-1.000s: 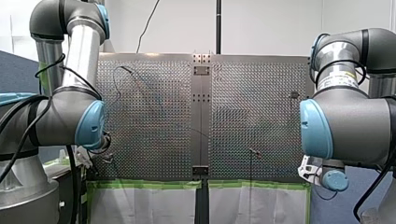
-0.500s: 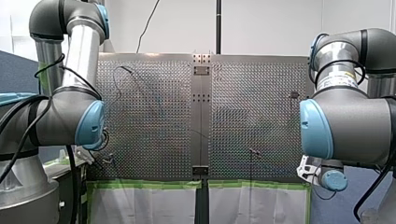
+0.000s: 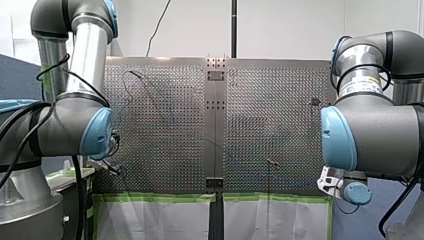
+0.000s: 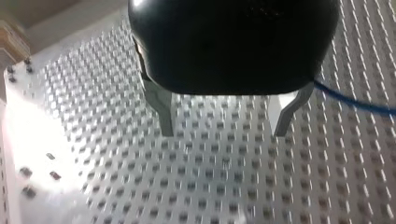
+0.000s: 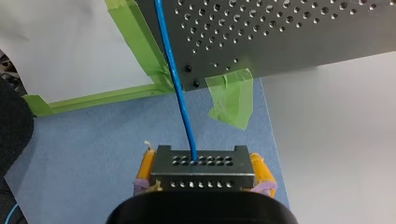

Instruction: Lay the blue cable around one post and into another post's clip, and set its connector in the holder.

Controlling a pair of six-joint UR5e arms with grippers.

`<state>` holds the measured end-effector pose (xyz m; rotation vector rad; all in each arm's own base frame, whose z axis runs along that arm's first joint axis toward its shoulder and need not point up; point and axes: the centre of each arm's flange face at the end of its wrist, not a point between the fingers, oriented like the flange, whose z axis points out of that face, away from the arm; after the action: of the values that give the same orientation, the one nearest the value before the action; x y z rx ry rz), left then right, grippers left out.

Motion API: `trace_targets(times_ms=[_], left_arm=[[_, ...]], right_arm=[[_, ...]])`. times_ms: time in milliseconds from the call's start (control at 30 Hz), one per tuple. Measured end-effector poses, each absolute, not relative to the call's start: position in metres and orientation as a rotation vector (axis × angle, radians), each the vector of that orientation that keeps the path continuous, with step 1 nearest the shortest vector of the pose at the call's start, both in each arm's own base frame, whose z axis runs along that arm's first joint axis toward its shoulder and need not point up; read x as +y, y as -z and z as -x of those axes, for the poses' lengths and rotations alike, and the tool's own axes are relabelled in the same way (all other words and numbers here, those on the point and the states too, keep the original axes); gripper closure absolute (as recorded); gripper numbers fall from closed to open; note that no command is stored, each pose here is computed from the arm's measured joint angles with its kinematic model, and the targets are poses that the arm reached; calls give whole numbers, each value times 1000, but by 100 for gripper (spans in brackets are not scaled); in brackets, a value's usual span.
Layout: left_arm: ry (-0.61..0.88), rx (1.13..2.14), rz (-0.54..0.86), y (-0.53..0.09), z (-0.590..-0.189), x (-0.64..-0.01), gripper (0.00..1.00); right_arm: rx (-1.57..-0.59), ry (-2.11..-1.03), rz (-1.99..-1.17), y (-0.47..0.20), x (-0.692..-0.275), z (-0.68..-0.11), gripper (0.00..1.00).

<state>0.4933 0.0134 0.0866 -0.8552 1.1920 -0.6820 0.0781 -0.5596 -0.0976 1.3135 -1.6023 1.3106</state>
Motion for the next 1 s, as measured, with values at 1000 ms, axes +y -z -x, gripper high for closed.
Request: trace_targets(times_ms=[1000], left_arm=[[891,1139,1006,-122,-436,-25,0]], right_arm=[[-1596,-1309,-1324,97,-561,-81,100]])
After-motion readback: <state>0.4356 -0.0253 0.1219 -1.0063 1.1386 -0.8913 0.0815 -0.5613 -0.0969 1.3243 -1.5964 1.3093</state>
